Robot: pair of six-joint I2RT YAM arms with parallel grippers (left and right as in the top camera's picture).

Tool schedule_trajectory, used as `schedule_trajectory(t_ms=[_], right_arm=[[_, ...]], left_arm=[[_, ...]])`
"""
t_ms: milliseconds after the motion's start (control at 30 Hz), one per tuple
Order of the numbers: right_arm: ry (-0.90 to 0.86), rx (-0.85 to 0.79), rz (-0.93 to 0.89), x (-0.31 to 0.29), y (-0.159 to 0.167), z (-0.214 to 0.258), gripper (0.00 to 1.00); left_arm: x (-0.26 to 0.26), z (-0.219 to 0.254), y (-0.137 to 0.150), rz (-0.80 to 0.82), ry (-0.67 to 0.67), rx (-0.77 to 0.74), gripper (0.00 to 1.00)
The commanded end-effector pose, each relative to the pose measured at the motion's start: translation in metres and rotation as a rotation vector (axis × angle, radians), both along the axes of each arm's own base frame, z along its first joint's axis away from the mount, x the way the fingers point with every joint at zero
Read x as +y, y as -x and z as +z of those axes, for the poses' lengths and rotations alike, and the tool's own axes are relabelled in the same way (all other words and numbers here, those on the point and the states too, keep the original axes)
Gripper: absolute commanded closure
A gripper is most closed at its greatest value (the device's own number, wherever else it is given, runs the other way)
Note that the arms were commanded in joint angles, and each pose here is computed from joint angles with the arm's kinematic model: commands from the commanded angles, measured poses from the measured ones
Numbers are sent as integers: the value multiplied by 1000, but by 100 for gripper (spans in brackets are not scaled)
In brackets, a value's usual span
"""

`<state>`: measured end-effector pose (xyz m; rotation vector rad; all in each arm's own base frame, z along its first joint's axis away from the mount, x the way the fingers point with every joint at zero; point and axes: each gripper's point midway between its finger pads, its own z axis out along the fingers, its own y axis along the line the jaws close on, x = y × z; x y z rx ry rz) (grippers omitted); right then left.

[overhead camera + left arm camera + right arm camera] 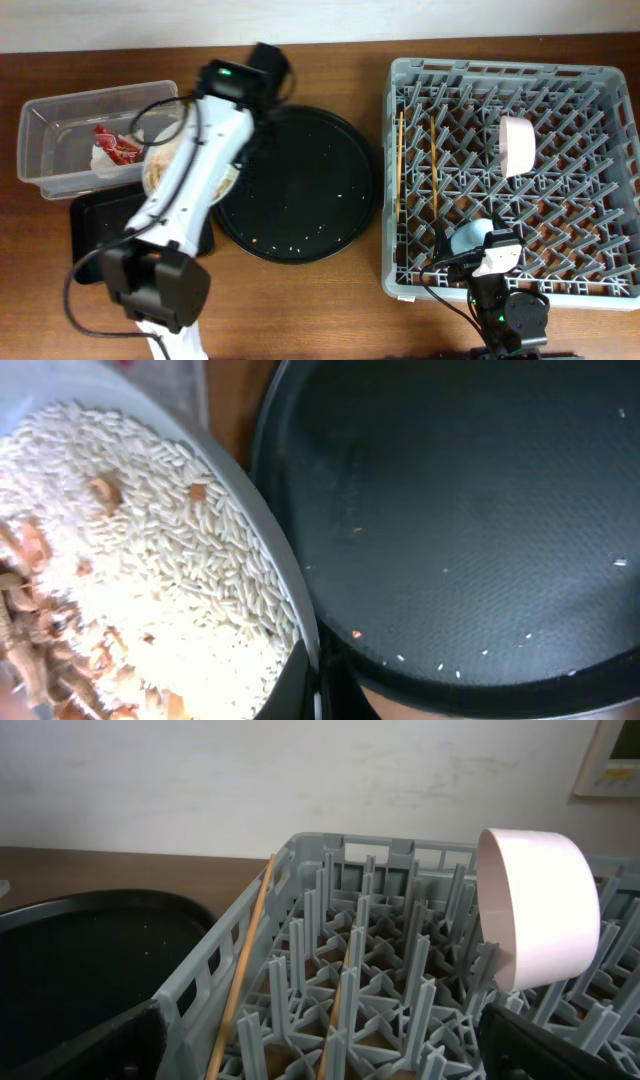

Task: Sort waste into correct bins and load items into the dishwasher rack
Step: 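Grasp the rice plate with the left gripper and tip rice onto black tray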

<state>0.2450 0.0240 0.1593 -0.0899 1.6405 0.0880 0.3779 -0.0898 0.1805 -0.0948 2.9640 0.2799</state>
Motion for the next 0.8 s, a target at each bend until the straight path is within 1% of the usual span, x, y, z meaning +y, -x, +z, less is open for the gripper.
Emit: schedule_trajectory(t_ms=[0, 67, 100, 167, 267, 300, 367, 400, 433, 500, 533, 567, 600, 633, 667, 700, 767], right_arm=[[-1, 2, 0, -1, 0, -2, 2], [-1, 2, 1, 0, 0, -2, 2], [-1, 2, 0, -1, 0, -2, 2], [-1, 2, 0, -1, 0, -2, 2], [-1, 2, 0, -1, 0, -2, 2], [-1, 2, 1, 0, 0, -2, 2], [-1, 2, 1, 0, 0, -2, 2], [-1, 2, 0, -1, 0, -2, 2], [-1, 2, 1, 0, 0, -2, 2], [-1, 2, 1, 0, 0, -2, 2], [-1, 2, 1, 0, 0, -2, 2], [-1, 2, 0, -1, 0, -2, 2], [-1, 2, 0, -1, 0, -2, 2], [-1, 2, 1, 0, 0, -2, 2], [-1, 2, 1, 0, 0, -2, 2], [-1, 2, 1, 0, 0, -2, 2], [-1, 2, 1, 0, 0, -2, 2]], left_arm=[[27, 37, 10, 123, 125, -79, 100], [40, 39, 15, 157, 204, -117, 99], [46, 34, 16, 168, 270, -136, 99], [57, 5, 20, 194, 392, -123, 100], [70, -29, 23, 214, 523, -98, 100], [70, -35, 24, 189, 581, -101, 99], [77, -35, 28, 161, 676, -122, 99], [82, -27, 31, 147, 700, -154, 99], [87, -3, 36, 119, 763, -239, 100], [97, 18, 46, 116, 823, -327, 99], [103, 21, 51, 138, 838, -353, 99], [110, 25, 57, 146, 889, -406, 100], [114, 27, 65, 148, 975, -469, 99], [119, 27, 71, 152, 1024, -513, 100], [130, 28, 81, 136, 1077, -593, 100], [135, 32, 85, 112, 1100, -647, 100], [136, 60, 90, -36, 1177, -816, 100]])
